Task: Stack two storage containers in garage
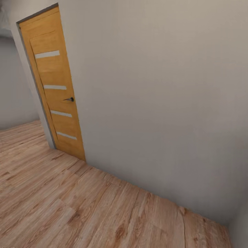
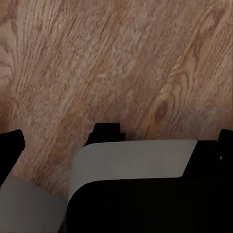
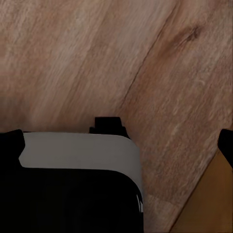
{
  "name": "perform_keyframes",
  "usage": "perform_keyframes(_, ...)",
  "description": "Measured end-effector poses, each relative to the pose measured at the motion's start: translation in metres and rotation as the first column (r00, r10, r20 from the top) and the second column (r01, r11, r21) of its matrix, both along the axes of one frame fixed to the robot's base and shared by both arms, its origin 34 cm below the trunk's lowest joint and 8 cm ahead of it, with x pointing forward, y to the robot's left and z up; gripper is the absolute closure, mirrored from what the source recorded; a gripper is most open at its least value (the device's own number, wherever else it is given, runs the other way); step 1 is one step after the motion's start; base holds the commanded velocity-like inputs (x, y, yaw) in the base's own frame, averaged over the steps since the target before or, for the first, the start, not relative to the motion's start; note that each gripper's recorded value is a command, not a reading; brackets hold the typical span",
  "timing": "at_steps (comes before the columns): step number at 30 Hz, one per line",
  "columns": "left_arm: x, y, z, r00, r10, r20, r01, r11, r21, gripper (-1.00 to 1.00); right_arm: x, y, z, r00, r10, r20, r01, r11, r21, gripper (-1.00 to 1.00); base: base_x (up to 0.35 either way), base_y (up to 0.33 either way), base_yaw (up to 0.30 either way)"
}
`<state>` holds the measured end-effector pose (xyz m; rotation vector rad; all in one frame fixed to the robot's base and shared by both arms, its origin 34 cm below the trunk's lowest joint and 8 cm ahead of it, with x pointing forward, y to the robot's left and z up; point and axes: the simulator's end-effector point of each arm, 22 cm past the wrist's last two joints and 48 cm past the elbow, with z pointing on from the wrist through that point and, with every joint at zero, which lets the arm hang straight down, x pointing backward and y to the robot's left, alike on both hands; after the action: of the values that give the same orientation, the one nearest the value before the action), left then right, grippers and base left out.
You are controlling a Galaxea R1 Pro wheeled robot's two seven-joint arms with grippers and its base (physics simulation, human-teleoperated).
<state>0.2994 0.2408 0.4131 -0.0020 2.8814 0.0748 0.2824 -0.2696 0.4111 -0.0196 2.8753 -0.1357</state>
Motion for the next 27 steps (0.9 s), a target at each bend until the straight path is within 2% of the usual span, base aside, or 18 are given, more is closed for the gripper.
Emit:
perform_keyframes(17, -0.0026, -0.0001, -0.0011, 1.0, -0.001, -0.007, 0.001, 1.0, 0.0, -1.0, -0.0026, 0.0002, -0.001, 1.0, 0.001, -0.007, -0.001, 1.0, 0.0, -1.0, 0.323, 0.0, 0.27)
perform_keyframes(22, -0.0029, -0.0007, -0.0013, 1.0, -0.001, -0.008, 0.001, 1.0, -0.001, -1.0, -0.0036, 0.0015, -0.0014, 1.0, 0.002, -0.011, -0.002, 1.0, 0.002, -1.0, 0.323, 0.0, 0.074)
perform_keyframes(27, -0.003, -0.0012, -0.0013, 1.0, -0.001, -0.008, 0.001, 1.0, -0.001, -1.0, -0.0031, 0.0011, -0.0012, 1.0, 0.002, -0.009, -0.002, 1.0, 0.001, -1.0, 0.323, 0.0, 0.217)
